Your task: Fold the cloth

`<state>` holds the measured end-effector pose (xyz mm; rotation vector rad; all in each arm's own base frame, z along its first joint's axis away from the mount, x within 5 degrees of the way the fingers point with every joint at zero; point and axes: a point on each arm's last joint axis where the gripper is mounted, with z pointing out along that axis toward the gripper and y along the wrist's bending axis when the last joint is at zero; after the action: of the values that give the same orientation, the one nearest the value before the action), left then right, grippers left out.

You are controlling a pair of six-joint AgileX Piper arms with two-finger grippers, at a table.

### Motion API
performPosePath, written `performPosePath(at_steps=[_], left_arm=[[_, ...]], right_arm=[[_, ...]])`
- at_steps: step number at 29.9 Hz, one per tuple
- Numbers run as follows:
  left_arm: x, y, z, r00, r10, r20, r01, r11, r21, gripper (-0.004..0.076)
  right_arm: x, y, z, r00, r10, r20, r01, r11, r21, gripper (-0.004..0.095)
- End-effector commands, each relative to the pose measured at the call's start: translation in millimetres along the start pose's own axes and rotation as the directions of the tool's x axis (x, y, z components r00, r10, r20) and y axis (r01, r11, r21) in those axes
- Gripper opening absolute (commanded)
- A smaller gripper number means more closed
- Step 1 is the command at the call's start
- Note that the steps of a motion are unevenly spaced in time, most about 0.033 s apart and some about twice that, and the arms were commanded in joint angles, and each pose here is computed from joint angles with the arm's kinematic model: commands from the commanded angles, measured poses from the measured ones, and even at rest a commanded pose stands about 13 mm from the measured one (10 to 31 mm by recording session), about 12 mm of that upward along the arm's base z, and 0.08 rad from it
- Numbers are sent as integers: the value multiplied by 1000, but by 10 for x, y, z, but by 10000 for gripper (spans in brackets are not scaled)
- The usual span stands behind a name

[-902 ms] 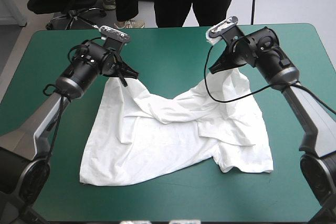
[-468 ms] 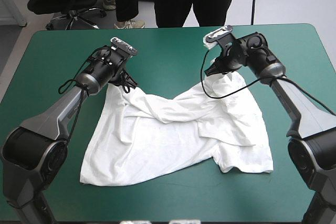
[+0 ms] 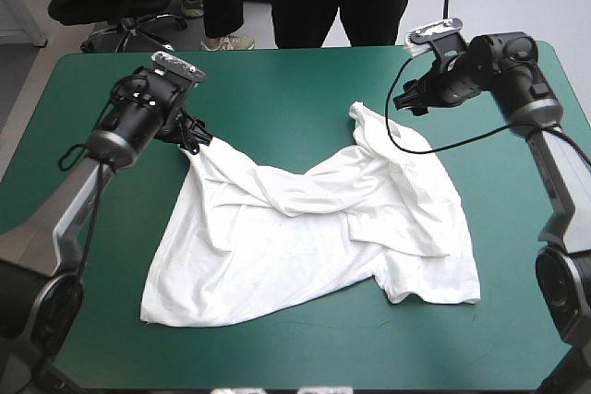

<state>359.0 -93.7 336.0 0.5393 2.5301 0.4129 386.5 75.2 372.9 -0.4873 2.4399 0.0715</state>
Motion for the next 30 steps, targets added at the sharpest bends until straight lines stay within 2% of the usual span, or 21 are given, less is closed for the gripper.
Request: performPosePath(at_steps=[1,4,9,13,20,30], left_arm=[[164,200,-720,993,-77,85,74,997,36,593],[358,215,-974,994,-111,17,109,989,96,593],[550,259,-1302,984,-150,92,136,980,143,593],[704,199,-1415,978,-185,97,160,962,223,593],[1118,-14,-1190,988,-150,-34,153,955,254,593],[1724,-410,-613,947,-80,-310,182,932,314,593]], right_arm=[[-34,48,-700,993,-20,119,20,1000,0,675],[44,85,-971,992,-25,125,26,1000,-1,675],[295,166,-1402,986,-22,165,22,1000,6,675],[576,229,-1509,988,-12,153,12,1000,3,671],[1043,327,-1571,992,-7,126,7,1000,-3,671],[1127,349,-1604,994,-14,106,16,1000,-10,671]])
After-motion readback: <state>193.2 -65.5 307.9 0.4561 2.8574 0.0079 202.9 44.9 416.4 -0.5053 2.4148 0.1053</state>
